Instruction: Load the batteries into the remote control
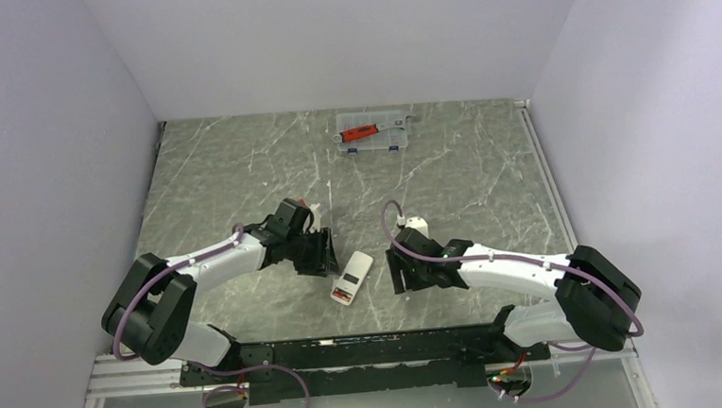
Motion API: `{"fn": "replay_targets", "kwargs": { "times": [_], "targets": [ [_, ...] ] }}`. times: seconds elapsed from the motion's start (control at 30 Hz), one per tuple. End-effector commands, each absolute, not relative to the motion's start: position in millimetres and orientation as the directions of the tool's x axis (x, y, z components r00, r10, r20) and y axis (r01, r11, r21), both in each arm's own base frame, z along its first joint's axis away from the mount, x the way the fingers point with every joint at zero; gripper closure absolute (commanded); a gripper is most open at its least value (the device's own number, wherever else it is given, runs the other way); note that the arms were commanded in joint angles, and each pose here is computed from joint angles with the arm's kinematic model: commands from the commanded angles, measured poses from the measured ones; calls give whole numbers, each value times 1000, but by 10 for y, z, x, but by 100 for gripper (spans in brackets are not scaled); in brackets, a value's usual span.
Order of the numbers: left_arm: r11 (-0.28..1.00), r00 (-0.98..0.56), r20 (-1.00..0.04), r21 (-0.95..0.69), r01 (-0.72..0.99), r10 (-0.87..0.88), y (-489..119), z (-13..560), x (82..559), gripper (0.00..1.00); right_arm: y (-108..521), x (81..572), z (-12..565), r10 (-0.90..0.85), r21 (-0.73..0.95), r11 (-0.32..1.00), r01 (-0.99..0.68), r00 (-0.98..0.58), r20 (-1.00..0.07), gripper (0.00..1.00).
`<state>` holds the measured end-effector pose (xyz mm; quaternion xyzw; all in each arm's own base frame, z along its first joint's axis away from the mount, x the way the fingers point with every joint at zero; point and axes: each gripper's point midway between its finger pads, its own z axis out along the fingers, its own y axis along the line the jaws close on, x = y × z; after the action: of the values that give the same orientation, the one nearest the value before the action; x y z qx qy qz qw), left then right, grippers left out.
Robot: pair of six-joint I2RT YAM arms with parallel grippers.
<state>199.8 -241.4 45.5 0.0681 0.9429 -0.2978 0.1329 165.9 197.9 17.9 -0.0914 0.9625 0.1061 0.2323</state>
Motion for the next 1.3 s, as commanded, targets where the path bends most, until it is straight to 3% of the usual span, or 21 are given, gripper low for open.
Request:
{"fn": "replay_targets", "kwargs": {
  "times": [0.0,0.7,0.9,1.27],
  "targets": [
    [812,-947,-318,-539,224,50,-2381,523,1989,49,1722,1510,49,-156,24,983,-180,-904,-398,30],
    [804,-948,-314,-550,224,50,-2375,498,1978,49,1806,1451,27,-194,-13,979,-205,-901,-388,46],
    [801,-950,-308,-556,223,50,-2393,480,1979,49,1803,1441,13,-206,-28,977,-212,-899,-386,55],
    [791,-956,-290,-572,217,52,-2452,437,1997,49,1868,1466,243,-193,17,975,-223,-881,-433,63]
  ]
}}
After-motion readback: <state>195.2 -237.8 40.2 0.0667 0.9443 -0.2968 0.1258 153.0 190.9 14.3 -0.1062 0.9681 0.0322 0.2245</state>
